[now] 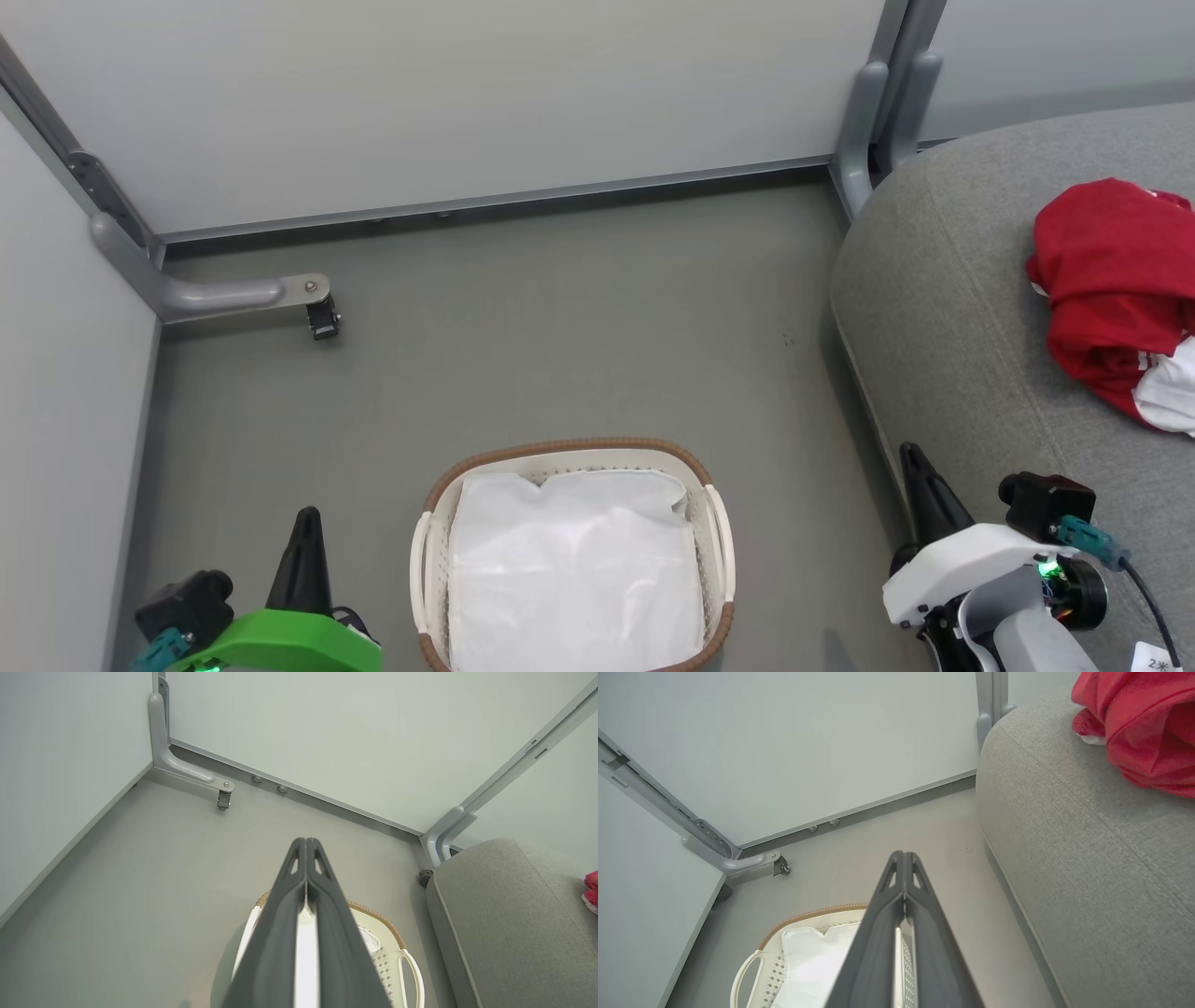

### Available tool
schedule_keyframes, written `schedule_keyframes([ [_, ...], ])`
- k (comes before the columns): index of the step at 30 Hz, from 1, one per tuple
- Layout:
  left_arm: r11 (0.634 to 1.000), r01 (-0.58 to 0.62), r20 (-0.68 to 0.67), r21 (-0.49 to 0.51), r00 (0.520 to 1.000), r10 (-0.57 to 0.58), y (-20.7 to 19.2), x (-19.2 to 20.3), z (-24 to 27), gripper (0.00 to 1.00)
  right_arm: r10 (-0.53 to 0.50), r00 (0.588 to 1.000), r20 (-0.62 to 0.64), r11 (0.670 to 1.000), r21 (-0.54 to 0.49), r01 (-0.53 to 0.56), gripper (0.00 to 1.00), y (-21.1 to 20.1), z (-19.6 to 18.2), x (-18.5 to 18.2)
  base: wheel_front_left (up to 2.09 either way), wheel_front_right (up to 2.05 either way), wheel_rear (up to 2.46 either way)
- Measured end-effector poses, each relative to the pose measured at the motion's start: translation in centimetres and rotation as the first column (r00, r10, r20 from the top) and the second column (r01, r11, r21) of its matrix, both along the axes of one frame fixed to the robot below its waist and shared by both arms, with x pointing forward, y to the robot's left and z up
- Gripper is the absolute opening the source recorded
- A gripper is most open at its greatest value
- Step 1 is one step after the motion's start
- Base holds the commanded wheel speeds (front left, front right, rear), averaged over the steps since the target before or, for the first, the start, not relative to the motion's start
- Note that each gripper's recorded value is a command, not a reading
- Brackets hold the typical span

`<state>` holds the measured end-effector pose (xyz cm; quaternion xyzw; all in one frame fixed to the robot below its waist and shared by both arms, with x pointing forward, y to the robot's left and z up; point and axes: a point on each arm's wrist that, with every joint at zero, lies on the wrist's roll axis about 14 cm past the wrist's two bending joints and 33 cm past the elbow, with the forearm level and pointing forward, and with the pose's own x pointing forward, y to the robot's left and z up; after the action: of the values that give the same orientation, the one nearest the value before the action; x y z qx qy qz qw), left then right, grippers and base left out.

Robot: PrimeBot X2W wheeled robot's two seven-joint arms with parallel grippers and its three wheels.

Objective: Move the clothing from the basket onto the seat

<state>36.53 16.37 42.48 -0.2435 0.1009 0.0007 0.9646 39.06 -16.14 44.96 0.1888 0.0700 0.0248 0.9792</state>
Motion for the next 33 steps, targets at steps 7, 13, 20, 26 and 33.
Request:
schedule_keyframes([
  [7, 0.994, -0.045, -0.009, -0.1, 0.999, 0.045, 0.7, 0.2, 0.3, 0.0, -0.04, 0.999, -0.01, 0.993, 0.114, 0.041, 0.0, -0.6, 0.3, 0.1, 0.0, 0.0, 0.0],
  [13, 0.981, -0.073, -0.019, -0.179, 0.997, 0.071, 1.0, 0.2, 0.5, 0.0, -0.068, 0.998, -0.018, 0.976, 0.204, 0.071, 0.0, -1.0, 0.7, 0.2, 0.0, 0.0, 0.0],
  [20, 0.958, -0.102, -0.03, -0.268, 0.995, 0.097, 1.3, 0.4, 0.8, 0.0, -0.094, 0.995, -0.028, 0.949, 0.3, 0.098, 0.0, -1.5, 1.0, 0.2, 0.0, 0.0, 0.0],
  [26, 0.935, -0.119, -0.026, -0.335, 0.993, 0.117, 1.7, 0.7, 1.4, 0.0, -0.11, 0.993, -0.034, 0.919, 0.376, 0.115, 0.0, -1.8, 1.3, 0.3, 0.0, 0.0, 0.0],
  [33, 0.903, -0.135, -0.03, -0.409, 0.991, 0.134, 1.9, 0.9, 1.8, 0.0, -0.126, 0.991, -0.047, 0.88, 0.456, 0.133, 0.0, -2.1, 1.5, 0.2, 0.0, 0.0, 0.0],
])
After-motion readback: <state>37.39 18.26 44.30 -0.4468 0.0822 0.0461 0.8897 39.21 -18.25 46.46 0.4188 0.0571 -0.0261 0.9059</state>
